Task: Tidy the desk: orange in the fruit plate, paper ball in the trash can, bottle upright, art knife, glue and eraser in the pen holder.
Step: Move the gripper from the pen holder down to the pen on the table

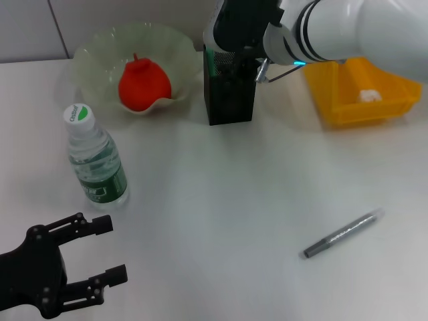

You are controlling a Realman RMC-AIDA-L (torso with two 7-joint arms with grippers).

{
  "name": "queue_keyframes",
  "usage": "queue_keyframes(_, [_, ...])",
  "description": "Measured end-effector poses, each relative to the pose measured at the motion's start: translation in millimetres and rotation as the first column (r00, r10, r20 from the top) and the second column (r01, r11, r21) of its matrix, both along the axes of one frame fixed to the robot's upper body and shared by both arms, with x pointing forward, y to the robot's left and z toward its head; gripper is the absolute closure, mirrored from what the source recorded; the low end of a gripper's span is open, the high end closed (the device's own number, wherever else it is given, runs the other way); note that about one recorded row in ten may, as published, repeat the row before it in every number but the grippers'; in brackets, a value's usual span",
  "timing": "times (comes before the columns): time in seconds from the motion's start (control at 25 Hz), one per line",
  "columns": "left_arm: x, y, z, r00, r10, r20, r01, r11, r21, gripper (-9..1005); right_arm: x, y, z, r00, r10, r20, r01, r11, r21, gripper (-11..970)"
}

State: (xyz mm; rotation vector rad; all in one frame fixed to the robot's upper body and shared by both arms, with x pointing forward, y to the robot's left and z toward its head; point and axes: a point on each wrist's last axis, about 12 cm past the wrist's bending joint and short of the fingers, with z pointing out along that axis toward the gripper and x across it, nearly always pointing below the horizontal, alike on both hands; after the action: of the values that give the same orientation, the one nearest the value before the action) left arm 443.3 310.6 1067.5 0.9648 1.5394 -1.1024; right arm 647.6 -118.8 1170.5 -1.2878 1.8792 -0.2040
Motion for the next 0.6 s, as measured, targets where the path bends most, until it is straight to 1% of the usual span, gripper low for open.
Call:
queue_keyframes(0.08, [0.5, 0.3, 0.5, 1.0, 0.0, 0.002, 0.0, 1.0, 0.003, 211, -4.3, 0.1, 5.3, 1.0, 0.005, -0.001, -0.005, 1.0, 0.004, 344])
queue_keyframes(0.12, [0.7, 1.1, 0.9, 1.0, 0.004, 0.004, -0.004, 1.0, 0.003, 211, -11.9, 0.1, 13.7, 1.0, 0.013, -0.012, -0.013, 1.0, 0.0, 303])
queue_keyframes(0.16, [0.8, 1.6, 1.1, 1.0, 0.006, 0.006, -0.006, 1.0, 0.003, 211, -18.0, 0.2, 20.8, 1.0, 0.019, -0.019, -0.019, 1.0, -0.002, 292])
queue_keyframes(0.2, [0.8, 1.6, 1.1, 1.0, 0.006, 0.006, -0.006, 1.0, 0.003, 211, -18.0, 0.2, 20.8, 1.0, 0.019, -0.019, -0.019, 1.0, -0.002, 282])
queue_keyframes(0.28, [0.3, 3.4, 1.3, 1.0, 0.014, 0.01, -0.014, 1.0, 0.003, 211, -31.8, -0.6, 34.2, 0.999, 0.032, -0.042, -0.033, 0.999, -0.016, 260])
queue_keyframes(0.32, [-0.5, 4.6, 1.2, 1.0, 0.019, 0.014, -0.019, 1.0, 0.003, 211, -49.2, -1.0, 45.4, 0.995, 0.05, -0.081, -0.056, 0.997, -0.062, 249])
queue_keyframes(0.36, [-0.5, 4.6, 1.2, 1.0, 0.019, 0.014, -0.019, 1.0, 0.003, 211, -49.2, -1.0, 45.4, 0.995, 0.05, -0.081, -0.056, 0.997, -0.062, 239])
queue_keyframes(0.48, [-1.0, 5.8, 1.2, 0.999, 0.027, 0.029, -0.027, 1.0, 0.005, 211, -70.3, 2.5, 53.4, 0.989, 0.074, -0.132, -0.095, 0.982, -0.161, 228])
queue_keyframes(0.52, [-1.0, 5.8, 1.1, 0.999, 0.027, 0.03, -0.027, 1.0, 0.005, 211, -82.3, 6.1, 53.3, 0.983, 0.081, -0.162, -0.118, 0.967, -0.228, 227])
queue_keyframes(0.56, [-1.1, 5.9, 1.1, 0.999, 0.028, 0.032, -0.028, 1.0, 0.005, 211, -82.3, 6.1, 53.3, 0.983, 0.081, -0.162, -0.118, 0.967, -0.228, 227])
queue_keyframes(0.6, [-1.1, 5.9, 1.1, 0.999, 0.028, 0.032, -0.028, 1.0, 0.005, 211, -86.8, 7.0, 53.4, 0.981, 0.082, -0.173, -0.125, 0.96, -0.251, 227])
